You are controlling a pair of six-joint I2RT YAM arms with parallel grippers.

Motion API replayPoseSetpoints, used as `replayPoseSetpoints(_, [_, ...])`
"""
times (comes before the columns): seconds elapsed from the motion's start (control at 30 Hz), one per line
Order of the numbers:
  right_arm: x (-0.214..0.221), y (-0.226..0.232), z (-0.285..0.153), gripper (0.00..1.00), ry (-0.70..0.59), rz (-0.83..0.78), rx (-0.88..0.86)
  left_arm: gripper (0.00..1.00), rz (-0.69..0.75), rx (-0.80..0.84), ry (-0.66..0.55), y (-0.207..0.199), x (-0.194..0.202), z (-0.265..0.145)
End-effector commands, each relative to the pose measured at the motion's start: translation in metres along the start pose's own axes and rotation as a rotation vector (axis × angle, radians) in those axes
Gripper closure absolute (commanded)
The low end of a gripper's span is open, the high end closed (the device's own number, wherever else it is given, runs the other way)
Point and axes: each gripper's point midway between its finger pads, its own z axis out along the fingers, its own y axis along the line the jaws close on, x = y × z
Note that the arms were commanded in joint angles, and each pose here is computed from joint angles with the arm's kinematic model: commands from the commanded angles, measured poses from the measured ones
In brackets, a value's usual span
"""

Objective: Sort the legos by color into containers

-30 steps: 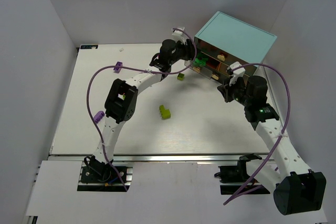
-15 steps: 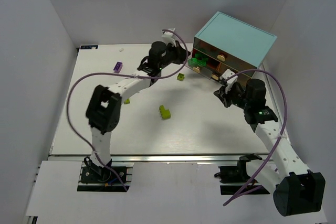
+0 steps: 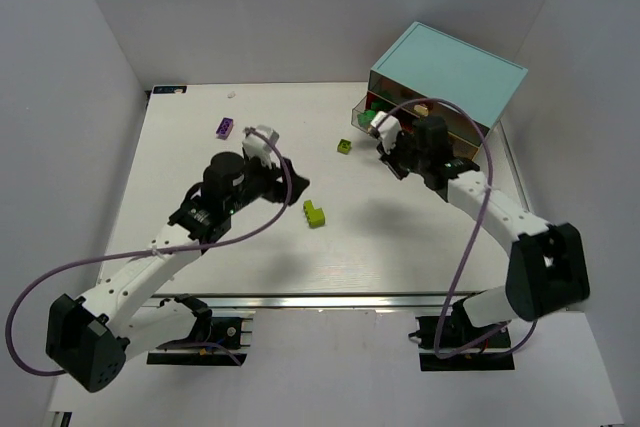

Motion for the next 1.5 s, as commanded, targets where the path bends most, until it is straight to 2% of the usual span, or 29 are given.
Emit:
replayPoseSetpoints(0.0, [-0.011,-0.026,0.024,1.0,0.065,-0.015,0.117,0.16,0.095,-0.108,0.104,0.025,0.042,-0.02])
replayPoseSetpoints(0.2, [0.0,-0.068,0.062,1.0,0.193,-0.017,0.313,0.11,0.15,-0.153,0.048,0.028,0.018,-0.038])
replayPoseSetpoints(0.33, [0.009,-0.109,0.07,1.0,0.287,-0.01,0.523,0.1,0.15,-0.136,0.019,0.024,0.013,-0.043])
replayPoseSetpoints(0.53, [0.001,-0.141,0.064,1.0,0.272,-0.04,0.7,0.09,0.149,-0.116,0.021,0.02,0.012,-0.043])
replayPoseSetpoints(0.73, [-0.003,-0.161,0.062,1.0,0.293,-0.096,0.798,0.09,0.15,-0.125,0.016,0.022,0.011,-0.044])
replayPoseSetpoints(1.07, [0.004,-0.17,0.061,1.0,0.34,-0.177,0.839,0.08,0.149,-0.142,0.022,0.025,0.013,-0.043])
replayPoseSetpoints(1.13, [-0.007,-0.161,0.058,1.0,0.302,-0.179,0.785,0.08,0.148,-0.141,0.017,0.025,0.012,-0.044])
replayPoseSetpoints(1.17, [0.002,-0.143,0.061,1.0,0.319,-0.173,0.7,0.08,0.15,-0.14,0.016,0.024,0.012,-0.044])
replayPoseSetpoints(1.2, [-0.003,-0.122,0.073,1.0,0.262,-0.169,0.549,0.08,0.15,-0.135,0.017,0.023,0.012,-0.044])
replayPoseSetpoints(1.23, [-0.021,-0.106,0.063,1.0,0.206,-0.162,0.458,0.07,0.149,-0.13,0.015,0.022,0.011,-0.044])
replayPoseSetpoints(1.27, [-0.004,-0.077,0.06,0.91,0.255,-0.147,0.312,0.07,0.15,-0.129,0.016,0.022,0.011,-0.044])
replayPoseSetpoints(1.3, [-0.011,-0.052,0.061,0.83,0.195,-0.14,0.179,0.08,0.149,-0.127,0.014,0.022,0.011,-0.044])
replayPoseSetpoints(1.33, [-0.021,-0.045,0.044,0.74,0.165,-0.153,0.144,0.07,0.149,-0.122,0.014,0.021,0.011,-0.044])
replayPoseSetpoints(1.37, [-0.018,-0.039,0.034,0.57,0.178,-0.172,0.126,0.07,0.149,-0.122,0.012,0.021,0.011,-0.044])
replayPoseSetpoints(1.4, [-0.003,-0.026,0.029,0.51,0.195,-0.183,0.084,0.07,0.149,-0.12,0.011,0.02,0.01,-0.044])
replayPoseSetpoints(1.47, [0.003,-0.028,0.011,0.42,0.218,-0.212,0.124,0.07,0.149,-0.116,0.007,0.019,0.009,-0.045])
